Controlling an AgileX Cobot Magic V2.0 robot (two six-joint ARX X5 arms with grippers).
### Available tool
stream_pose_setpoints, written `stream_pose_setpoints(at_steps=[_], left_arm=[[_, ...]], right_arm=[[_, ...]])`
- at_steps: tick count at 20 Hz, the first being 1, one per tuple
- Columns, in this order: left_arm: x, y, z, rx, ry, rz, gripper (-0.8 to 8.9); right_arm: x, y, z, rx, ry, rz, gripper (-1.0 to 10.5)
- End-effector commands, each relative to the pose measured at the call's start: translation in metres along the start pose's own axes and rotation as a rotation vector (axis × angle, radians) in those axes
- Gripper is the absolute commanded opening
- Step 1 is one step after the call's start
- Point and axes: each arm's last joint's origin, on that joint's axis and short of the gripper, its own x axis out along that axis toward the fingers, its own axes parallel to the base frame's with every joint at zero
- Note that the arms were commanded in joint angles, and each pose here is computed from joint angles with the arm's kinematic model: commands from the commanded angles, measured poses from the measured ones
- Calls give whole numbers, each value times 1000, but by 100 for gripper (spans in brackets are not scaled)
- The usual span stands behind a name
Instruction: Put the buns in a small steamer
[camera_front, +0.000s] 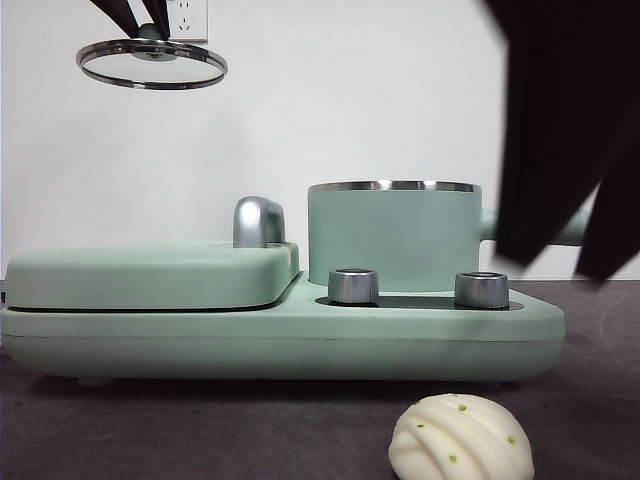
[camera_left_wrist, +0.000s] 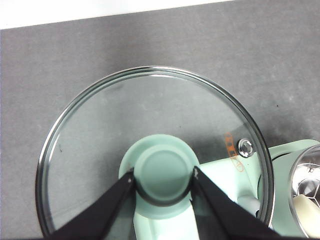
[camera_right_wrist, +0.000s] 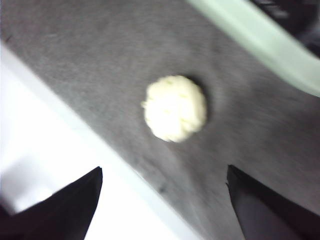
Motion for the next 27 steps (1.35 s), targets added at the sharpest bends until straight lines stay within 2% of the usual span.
stream_pose_setpoints(at_steps=[1,7,12,15,17,22,27], left_arm=[[-12,-3,2,-2,-41,-6,109],[-12,-3,2,-5,-41,-6,109],[-12,-3,2,-6,-41,-6,109],[-12,-3,2,-7,-41,-6,109],[-12,-3,2,-9,-41,-6,109],[-12,-3,2,-9,-40,-6,109],[-12,-3,2,-9,-41,-6,109]], right_arm=[[20,7,3,-9,9,9,393],[61,9,15,-46,50,-65,393],[76,9,18,-46,67,-71,385],[81,9,19,-45,68,-72,224],[82,8,19,-45,72,-75,165],[78,10,24,-41,61,-76,140],[25,17,64,-41,89,-97,140]])
